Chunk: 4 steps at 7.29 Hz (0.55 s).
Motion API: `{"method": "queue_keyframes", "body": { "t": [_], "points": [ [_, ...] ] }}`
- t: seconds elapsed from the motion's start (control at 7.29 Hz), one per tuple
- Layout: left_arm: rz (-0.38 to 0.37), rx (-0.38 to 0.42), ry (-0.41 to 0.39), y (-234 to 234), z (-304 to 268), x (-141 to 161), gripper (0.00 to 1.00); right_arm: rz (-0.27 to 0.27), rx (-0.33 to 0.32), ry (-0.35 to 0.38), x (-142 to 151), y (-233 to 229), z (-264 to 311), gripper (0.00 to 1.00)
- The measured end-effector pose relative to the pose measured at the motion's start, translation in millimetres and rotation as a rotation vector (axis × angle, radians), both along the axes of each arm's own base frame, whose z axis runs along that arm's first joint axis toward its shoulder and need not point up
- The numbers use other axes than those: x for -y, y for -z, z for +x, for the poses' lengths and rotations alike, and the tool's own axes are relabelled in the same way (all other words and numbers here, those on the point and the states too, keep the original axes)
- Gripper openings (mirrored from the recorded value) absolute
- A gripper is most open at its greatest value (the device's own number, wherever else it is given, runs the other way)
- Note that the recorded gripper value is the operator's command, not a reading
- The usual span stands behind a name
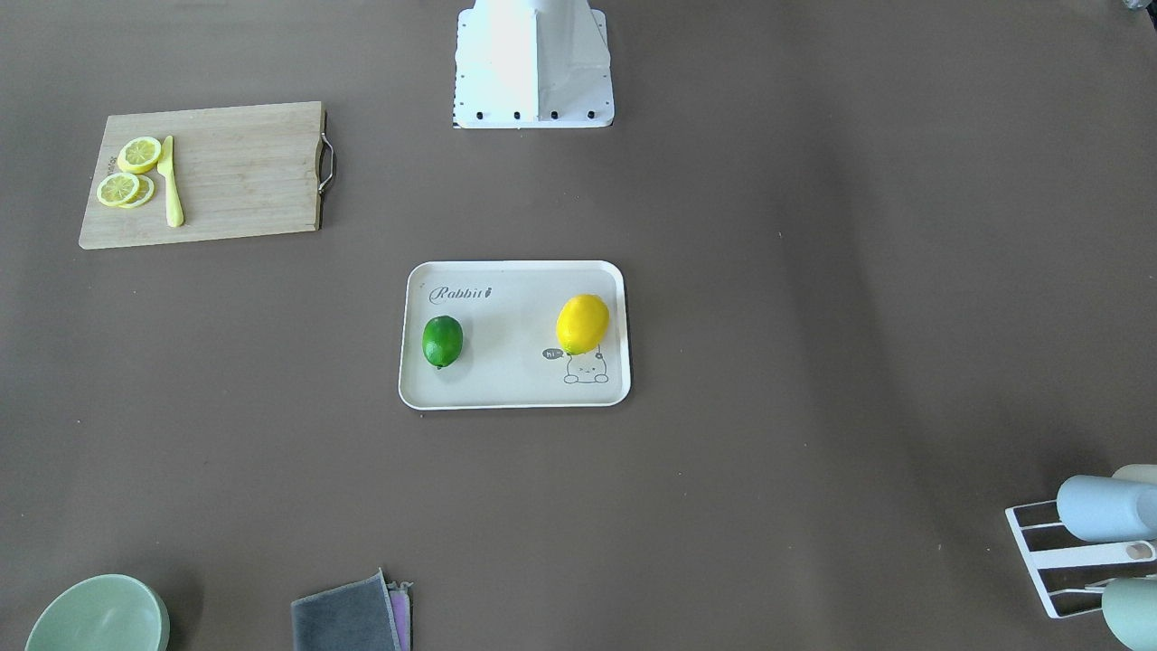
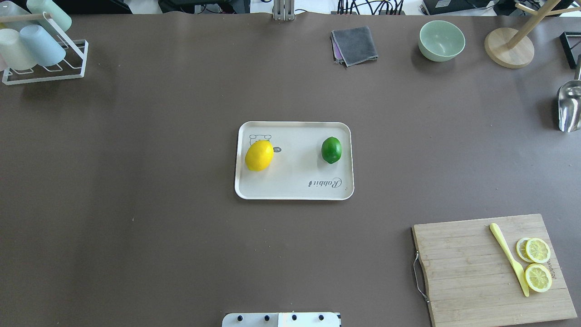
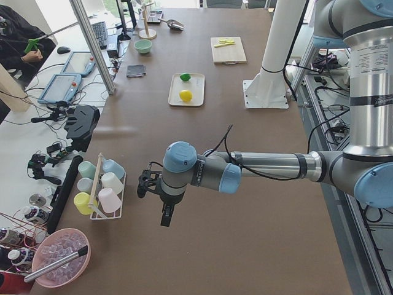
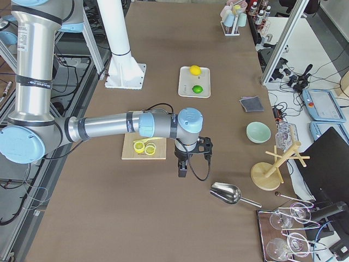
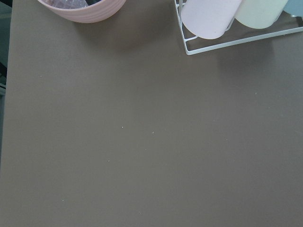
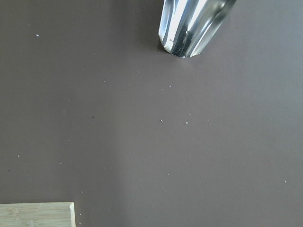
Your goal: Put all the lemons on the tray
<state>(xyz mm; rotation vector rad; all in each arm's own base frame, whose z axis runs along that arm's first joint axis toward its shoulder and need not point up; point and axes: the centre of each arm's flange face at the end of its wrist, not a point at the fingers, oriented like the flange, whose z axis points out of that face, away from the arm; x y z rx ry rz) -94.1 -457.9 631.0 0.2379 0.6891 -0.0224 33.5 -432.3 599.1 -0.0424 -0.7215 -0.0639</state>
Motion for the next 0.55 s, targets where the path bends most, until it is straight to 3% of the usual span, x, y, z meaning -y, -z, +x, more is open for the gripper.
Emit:
{"method": "queue_keyframes", "body": {
  "t": [0.55],
  "points": [
    [0.003, -0.001, 0.000, 1.6, 0.0, 1.7, 0.98, -0.002, -0.004, 0.000, 0.3, -1.1, 0.2, 1.00]
  ]
}}
